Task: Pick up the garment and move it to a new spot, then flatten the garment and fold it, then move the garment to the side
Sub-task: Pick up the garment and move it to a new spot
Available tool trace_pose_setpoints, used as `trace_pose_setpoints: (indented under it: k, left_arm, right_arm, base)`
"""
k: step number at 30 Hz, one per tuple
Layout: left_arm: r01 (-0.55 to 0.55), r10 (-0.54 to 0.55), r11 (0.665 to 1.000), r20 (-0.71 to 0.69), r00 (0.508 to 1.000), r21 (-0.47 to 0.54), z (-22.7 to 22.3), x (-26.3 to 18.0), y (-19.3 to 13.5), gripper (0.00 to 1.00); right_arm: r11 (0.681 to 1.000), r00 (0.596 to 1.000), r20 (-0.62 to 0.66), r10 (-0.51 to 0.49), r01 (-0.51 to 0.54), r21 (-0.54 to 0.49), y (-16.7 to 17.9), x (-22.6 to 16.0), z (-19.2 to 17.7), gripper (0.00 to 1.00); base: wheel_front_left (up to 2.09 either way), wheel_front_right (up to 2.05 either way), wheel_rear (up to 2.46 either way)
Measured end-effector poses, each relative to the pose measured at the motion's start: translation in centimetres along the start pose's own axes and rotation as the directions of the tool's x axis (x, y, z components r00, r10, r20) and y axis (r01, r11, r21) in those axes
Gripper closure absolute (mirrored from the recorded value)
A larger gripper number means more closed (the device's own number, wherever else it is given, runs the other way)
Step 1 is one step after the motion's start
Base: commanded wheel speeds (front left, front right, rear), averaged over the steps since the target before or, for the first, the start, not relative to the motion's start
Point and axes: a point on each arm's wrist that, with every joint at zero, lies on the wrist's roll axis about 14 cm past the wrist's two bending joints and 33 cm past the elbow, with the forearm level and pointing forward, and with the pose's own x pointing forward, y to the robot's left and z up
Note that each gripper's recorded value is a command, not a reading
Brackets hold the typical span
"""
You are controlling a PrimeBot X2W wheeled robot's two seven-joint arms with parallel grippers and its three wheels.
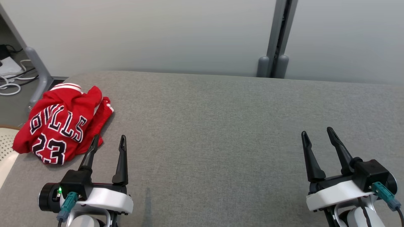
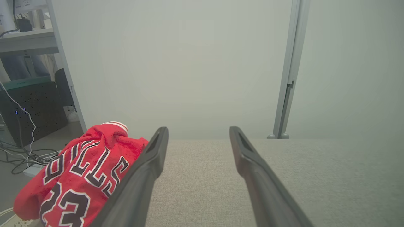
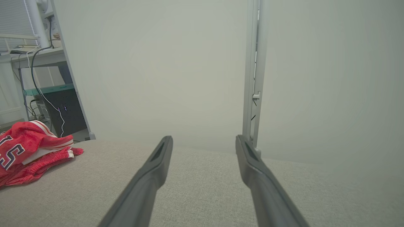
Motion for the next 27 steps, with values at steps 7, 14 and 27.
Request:
trace_pose_setpoints:
  k: [7, 14, 27]
  left_arm:
    - [-0.093, 0.093, 0.996, 0.007, 0.996, 0.012, 0.4, -1.7, 3.1, 0.0]
    - [-0.179, 0.179, 0.984, 0.006, 0.984, 0.022, 0.6, -3.7, 5.9, 0.0]
    - [-0.301, 0.301, 0.953, 0.005, 0.954, 0.034, 0.8, -6.7, 9.6, 0.0]
  right_arm:
    - [0.996, 0.996, -0.012, 0.088, -0.088, 0.026, 3.0, 1.2, -0.7, 0.0]
    - [0.982, 0.983, -0.02, 0.185, -0.183, 0.05, 6.4, 2.3, -1.3, 0.0]
    - [0.942, 0.944, -0.034, 0.327, -0.323, 0.093, 11.7, 3.1, -2.2, 0.0]
  base:
    - [0.0, 0.0, 0.0]
    - [0.0, 0.0, 0.0]
    - [0.0, 0.0, 0.0]
